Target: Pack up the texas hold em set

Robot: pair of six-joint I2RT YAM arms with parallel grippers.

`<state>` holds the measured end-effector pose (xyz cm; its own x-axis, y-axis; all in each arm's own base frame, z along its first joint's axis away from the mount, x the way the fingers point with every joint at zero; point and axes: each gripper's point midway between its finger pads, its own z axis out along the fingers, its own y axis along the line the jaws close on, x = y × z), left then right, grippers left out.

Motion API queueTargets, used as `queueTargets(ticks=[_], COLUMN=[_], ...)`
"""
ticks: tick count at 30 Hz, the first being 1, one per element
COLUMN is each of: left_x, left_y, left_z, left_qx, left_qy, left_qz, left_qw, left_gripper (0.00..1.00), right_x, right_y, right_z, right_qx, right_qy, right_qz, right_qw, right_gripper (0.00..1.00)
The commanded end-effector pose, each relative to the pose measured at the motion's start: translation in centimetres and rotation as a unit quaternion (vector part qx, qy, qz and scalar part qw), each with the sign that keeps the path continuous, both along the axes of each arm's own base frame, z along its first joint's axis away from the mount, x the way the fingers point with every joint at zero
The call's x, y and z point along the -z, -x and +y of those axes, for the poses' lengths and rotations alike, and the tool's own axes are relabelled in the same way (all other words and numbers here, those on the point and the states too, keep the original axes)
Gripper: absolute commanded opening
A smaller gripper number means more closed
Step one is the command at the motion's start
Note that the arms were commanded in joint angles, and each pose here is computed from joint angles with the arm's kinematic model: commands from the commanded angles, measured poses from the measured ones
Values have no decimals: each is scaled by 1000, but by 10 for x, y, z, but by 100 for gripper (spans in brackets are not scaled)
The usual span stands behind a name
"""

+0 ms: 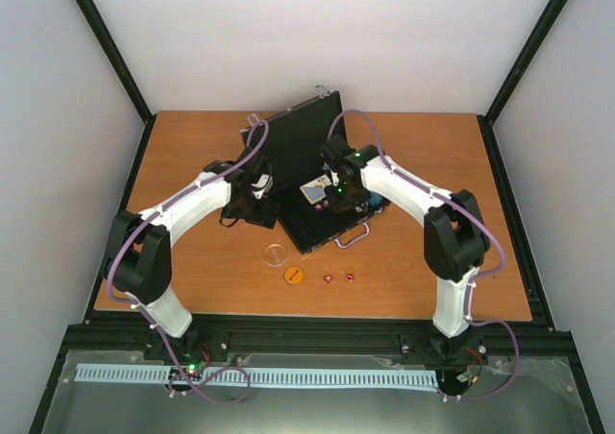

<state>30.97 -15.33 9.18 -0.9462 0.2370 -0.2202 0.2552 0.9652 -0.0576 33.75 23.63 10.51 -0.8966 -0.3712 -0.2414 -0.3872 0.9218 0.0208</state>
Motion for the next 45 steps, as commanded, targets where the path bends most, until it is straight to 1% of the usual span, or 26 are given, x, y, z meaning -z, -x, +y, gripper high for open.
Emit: queueTargets(ticks=[1, 5, 9, 17, 25, 32, 35, 41, 45], left_x=[-2, -3, -3, -1, 0, 2, 3, 4, 5], left_y=[-2, -2, -2, -3, -4, -4, -4, -5, -5], left_z=[-3, -1, -1, -2, -2, -2, -2, -2, -3], left_qx=[1, 0, 0, 2, 1, 1, 1, 1, 1], left_qy=[10, 7, 6, 6, 4, 2, 3, 1, 2], left_qz=[-3, -4, -4, -1, 1, 5, 5, 6, 7], left_qw=[1000, 1000, 1000, 1000, 1000, 1000, 1000, 1000, 1000], left_gripper=[100, 100, 100, 100, 100, 100, 100, 100, 100], right_x=[12, 20, 31, 55, 62, 74, 77, 70, 63], right_y=[-40, -64, -77, -87, -96, -95, -91, -85, -81], right_z=[11, 14, 14, 15, 22, 29, 30, 32, 32], right_qx=[-19, -26, -24, -27, -32, -38, -41, -42, -42], right_qy=[9, 25, 24, 24, 14, 3, -1, -12, -20], right_qz=[-39, -67, -66, -58, -56, -37, -25, -18, -17], right_qw=[999, 997, 997, 998, 998, 999, 999, 999, 999], right_gripper=[7, 7, 7, 7, 7, 8, 14, 30, 37])
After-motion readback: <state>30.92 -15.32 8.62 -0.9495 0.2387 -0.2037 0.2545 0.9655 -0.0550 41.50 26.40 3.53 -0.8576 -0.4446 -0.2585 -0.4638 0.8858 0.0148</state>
